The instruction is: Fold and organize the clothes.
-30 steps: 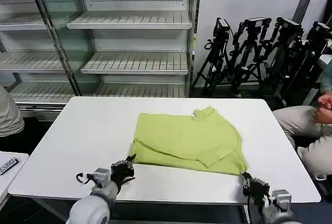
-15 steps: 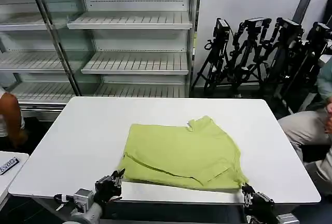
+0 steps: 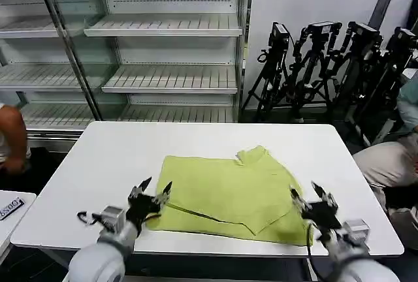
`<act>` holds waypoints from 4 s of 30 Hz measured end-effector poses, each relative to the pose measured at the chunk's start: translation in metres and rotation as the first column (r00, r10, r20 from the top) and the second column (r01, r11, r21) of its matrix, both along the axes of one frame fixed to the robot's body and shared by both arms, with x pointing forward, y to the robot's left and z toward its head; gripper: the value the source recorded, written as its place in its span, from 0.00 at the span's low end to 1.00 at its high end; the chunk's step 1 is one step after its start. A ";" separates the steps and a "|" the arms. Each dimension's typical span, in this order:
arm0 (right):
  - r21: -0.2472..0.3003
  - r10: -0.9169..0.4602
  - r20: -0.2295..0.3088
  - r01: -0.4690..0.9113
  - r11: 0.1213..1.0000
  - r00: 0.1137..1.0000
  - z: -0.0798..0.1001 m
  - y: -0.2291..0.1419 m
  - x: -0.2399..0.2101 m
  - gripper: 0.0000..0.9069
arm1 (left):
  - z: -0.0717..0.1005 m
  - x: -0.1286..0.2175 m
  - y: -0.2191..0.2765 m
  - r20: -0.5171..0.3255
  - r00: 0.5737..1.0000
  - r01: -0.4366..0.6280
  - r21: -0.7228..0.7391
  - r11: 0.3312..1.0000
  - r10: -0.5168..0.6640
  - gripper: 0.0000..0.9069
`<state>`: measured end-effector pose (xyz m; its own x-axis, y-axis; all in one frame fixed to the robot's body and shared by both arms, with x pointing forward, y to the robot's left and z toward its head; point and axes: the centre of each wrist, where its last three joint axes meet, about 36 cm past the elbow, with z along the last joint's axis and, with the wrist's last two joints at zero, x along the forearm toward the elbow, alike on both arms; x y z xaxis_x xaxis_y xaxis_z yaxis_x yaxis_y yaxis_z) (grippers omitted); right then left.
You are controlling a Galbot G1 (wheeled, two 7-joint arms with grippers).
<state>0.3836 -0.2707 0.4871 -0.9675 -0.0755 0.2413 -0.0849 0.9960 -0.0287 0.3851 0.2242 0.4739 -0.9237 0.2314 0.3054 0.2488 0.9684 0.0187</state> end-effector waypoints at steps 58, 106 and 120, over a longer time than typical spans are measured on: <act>0.057 -0.023 -0.246 0.038 0.998 0.969 -0.062 0.073 0.228 0.00 | -0.058 0.178 0.029 -0.230 0.973 -0.016 -0.030 0.999 0.009 0.01; 0.061 0.003 -0.109 0.004 0.998 0.994 -0.017 -0.002 -0.007 0.00 | -0.028 0.024 0.043 -0.129 0.990 0.042 -0.040 0.998 -0.047 0.01; 0.057 0.011 -0.135 -0.003 0.998 0.991 -0.017 0.000 -0.036 0.38 | -0.025 0.007 0.039 -0.136 0.988 0.064 -0.026 0.998 -0.067 0.01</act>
<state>0.3473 -0.2704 0.4698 -0.9255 -0.0996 0.3654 -0.0914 0.9950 0.0399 0.3917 0.2630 0.4492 -0.8560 0.2982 0.4224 0.3107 0.9496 -0.0406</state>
